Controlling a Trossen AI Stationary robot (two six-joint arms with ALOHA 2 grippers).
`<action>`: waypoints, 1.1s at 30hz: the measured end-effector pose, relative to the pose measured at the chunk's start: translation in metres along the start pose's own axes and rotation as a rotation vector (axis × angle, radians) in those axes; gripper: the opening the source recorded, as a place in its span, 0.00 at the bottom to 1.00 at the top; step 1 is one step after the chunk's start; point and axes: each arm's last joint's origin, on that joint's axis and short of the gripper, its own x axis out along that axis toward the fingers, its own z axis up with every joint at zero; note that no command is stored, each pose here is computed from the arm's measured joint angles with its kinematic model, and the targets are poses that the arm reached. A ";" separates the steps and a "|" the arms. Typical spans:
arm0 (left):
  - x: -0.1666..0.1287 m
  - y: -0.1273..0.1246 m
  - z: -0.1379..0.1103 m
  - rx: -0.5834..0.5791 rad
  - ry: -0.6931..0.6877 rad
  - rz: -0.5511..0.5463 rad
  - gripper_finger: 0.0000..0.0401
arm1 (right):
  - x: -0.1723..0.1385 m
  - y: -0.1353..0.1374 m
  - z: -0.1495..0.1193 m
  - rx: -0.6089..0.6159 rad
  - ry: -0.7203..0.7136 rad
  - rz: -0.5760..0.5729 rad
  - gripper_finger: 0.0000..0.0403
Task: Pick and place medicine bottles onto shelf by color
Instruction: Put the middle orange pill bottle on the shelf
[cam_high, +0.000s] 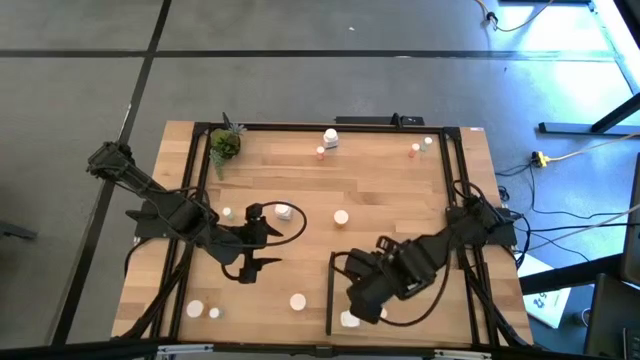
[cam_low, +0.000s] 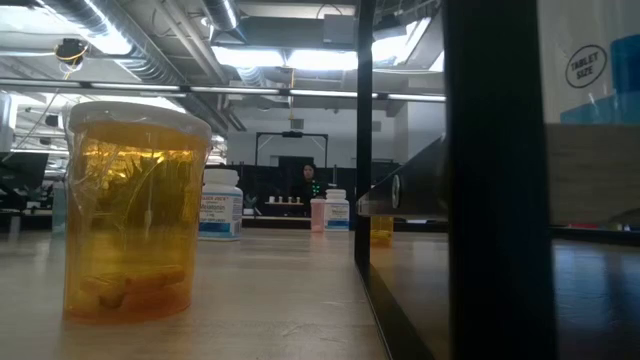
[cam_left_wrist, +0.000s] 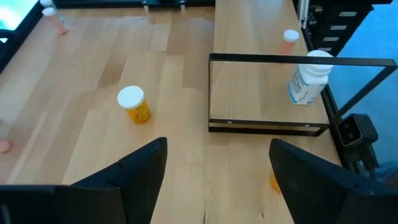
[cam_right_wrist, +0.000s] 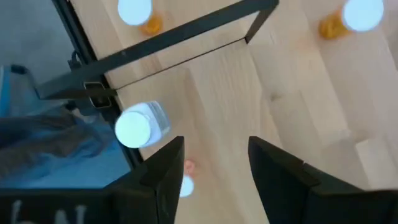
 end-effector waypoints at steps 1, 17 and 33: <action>0.000 0.000 0.000 -0.001 0.000 0.001 0.69 | 0.002 -0.002 0.003 -0.029 0.021 0.005 0.45; 0.000 0.002 -0.001 0.007 0.006 0.037 0.69 | 0.011 -0.063 0.068 -0.305 0.082 0.077 0.45; 0.015 0.040 0.008 -0.102 0.015 0.196 0.69 | -0.024 -0.152 0.109 -0.419 -0.039 0.066 0.45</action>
